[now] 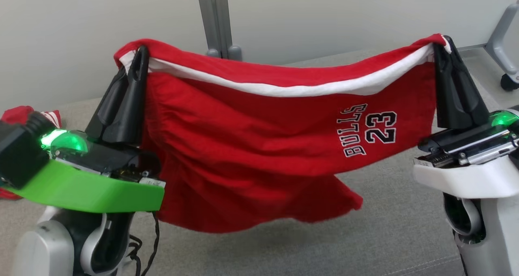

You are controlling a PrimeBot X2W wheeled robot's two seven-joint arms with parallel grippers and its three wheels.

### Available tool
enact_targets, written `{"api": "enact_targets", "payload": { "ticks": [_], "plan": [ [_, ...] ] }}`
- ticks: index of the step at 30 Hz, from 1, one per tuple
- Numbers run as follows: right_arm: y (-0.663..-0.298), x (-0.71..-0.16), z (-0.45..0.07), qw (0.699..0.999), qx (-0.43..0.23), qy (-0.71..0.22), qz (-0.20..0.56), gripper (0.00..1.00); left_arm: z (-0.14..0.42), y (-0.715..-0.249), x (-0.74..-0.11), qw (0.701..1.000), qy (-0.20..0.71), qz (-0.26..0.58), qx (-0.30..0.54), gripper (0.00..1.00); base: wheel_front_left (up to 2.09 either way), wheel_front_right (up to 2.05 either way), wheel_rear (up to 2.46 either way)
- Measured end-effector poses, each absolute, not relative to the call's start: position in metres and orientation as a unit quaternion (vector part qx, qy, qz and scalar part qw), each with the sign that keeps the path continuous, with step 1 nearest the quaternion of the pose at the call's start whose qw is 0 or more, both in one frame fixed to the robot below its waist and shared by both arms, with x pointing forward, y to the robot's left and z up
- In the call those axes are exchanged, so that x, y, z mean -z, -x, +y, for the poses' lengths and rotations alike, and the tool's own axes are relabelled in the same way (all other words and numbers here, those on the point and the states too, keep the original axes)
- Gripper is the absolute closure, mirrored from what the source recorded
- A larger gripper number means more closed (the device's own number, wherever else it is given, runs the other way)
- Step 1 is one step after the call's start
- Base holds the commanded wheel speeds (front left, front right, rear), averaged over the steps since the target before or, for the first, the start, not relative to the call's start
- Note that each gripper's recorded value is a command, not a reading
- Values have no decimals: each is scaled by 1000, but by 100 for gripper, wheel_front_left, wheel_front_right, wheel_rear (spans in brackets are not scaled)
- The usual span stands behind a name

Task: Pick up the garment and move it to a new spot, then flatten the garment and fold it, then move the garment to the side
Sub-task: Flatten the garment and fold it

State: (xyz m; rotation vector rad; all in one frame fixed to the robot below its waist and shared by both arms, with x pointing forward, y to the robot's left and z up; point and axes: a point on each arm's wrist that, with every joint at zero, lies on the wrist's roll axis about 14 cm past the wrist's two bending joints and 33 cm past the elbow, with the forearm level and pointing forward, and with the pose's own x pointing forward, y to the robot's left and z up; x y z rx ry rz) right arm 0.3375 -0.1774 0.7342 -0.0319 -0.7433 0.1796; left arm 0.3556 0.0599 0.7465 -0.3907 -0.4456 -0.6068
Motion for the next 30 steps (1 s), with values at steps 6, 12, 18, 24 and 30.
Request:
{"api": "enact_targets", "payload": {
  "ticks": [6, 12, 18, 24, 30],
  "plan": [
    [-338, -731, -181, 935, -77, 20, -345, 100, 54, -372, -742, 920, 167, -184, 303, 100, 0, 0, 0],
    [-387, -712, -185, 950, -75, -11, -304, 100, 43, -427, -717, 935, 134, -125, 305, 100, 0, 0, 0],
    [-467, -743, -188, 939, -71, -15, -336, 100, 35, -508, -747, 940, 70, -165, 290, 100, 0, 0, 0],
    [-538, -761, -192, 935, -52, -29, -348, 100, 38, -585, -764, 943, 79, -207, 247, 100, 0, 0, 0],
    [-587, -683, -185, 962, -56, -35, -265, 100, 36, -645, -663, 958, 123, -127, 225, 100, 0, 0, 0]
  ]
}}
